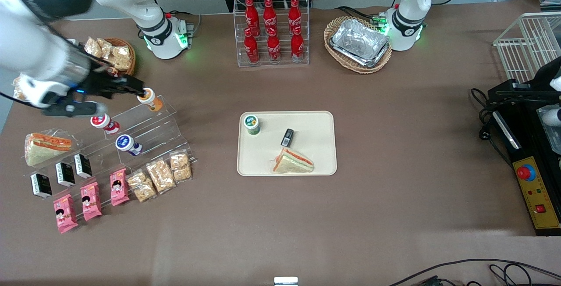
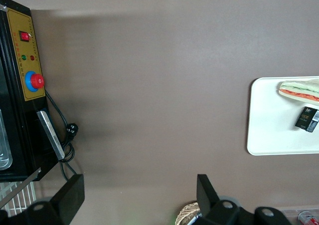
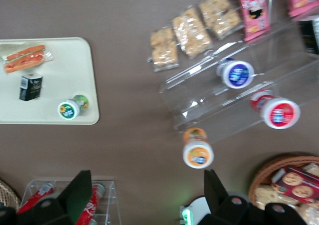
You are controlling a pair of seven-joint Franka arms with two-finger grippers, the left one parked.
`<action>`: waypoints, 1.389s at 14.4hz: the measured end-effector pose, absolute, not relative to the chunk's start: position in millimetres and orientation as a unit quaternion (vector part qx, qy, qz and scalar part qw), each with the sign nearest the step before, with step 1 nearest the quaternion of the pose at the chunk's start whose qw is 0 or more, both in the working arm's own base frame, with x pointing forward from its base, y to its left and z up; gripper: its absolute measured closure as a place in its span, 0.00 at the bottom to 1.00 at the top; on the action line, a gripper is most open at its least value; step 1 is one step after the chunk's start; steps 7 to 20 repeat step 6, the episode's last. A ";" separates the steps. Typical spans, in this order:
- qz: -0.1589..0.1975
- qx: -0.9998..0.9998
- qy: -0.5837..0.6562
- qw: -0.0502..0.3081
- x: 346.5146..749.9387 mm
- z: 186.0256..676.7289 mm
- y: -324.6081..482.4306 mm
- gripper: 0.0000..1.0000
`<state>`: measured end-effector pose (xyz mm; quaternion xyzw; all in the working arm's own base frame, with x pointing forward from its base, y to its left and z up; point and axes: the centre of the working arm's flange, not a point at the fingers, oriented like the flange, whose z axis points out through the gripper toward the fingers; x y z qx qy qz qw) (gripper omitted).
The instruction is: Place green gum on tray
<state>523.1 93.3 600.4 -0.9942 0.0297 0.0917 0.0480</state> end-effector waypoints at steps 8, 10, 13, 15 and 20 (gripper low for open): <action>0.090 -0.992 0.079 0.041 525.1 634.1 20.9 0.00; 0.090 -0.992 0.079 0.041 525.1 634.1 20.9 0.00; 0.090 -0.992 0.079 0.041 525.1 634.1 20.9 0.00; 0.090 -0.992 0.079 0.041 525.1 634.1 20.9 0.00; 0.090 -0.992 0.079 0.041 525.1 634.1 20.9 0.00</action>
